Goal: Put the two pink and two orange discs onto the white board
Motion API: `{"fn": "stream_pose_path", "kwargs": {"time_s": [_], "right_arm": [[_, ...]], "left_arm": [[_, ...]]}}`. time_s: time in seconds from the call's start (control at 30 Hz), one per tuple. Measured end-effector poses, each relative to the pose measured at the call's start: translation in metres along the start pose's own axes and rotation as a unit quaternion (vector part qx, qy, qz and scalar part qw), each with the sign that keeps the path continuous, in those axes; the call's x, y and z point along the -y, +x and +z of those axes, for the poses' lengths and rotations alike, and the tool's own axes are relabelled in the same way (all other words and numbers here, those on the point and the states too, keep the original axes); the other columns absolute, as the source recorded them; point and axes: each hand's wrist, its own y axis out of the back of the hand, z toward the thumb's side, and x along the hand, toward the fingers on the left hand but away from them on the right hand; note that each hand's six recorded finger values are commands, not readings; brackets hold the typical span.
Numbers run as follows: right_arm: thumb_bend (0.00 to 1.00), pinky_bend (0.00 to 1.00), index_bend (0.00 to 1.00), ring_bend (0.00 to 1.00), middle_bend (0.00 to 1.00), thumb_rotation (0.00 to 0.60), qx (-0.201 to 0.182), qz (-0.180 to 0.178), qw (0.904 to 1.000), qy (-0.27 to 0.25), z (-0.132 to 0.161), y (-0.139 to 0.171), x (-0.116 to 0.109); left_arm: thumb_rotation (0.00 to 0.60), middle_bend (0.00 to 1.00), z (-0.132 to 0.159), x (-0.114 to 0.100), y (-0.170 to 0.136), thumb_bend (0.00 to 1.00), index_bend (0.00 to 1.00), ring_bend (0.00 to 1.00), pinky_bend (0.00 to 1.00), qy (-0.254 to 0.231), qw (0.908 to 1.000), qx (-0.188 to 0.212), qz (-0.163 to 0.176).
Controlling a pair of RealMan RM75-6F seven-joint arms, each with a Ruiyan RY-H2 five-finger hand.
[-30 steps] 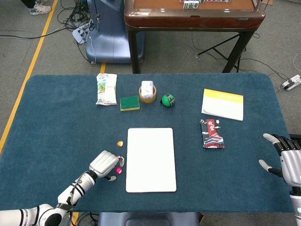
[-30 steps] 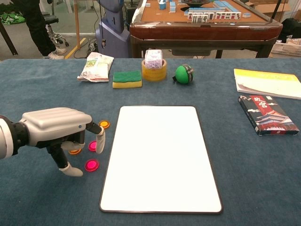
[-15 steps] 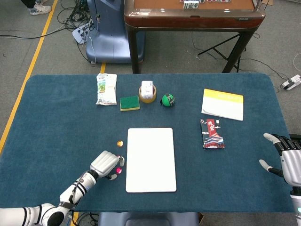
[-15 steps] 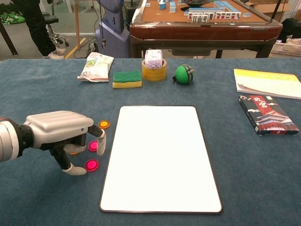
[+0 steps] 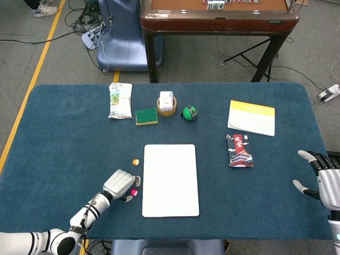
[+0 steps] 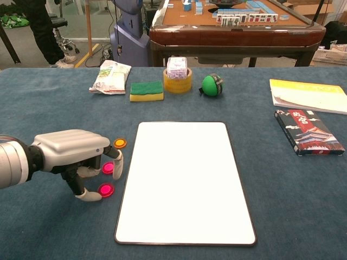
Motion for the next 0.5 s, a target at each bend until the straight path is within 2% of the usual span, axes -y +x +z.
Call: {"fn": "stream_pose_path", "kwargs": {"time_s": [0.5], "right_arm": [[0.02, 0.32, 0.24, 0.25, 0.28, 0.600, 0.000, 0.001, 1.0000, 0.001, 0.0003, -0.0004, 0.0005]], "left_arm": [[0.600, 1.00, -0.0012, 0.0030, 0.0020, 0.27, 0.56, 1.00, 1.00, -0.002, 1.0000, -0.002, -0.001]]}}
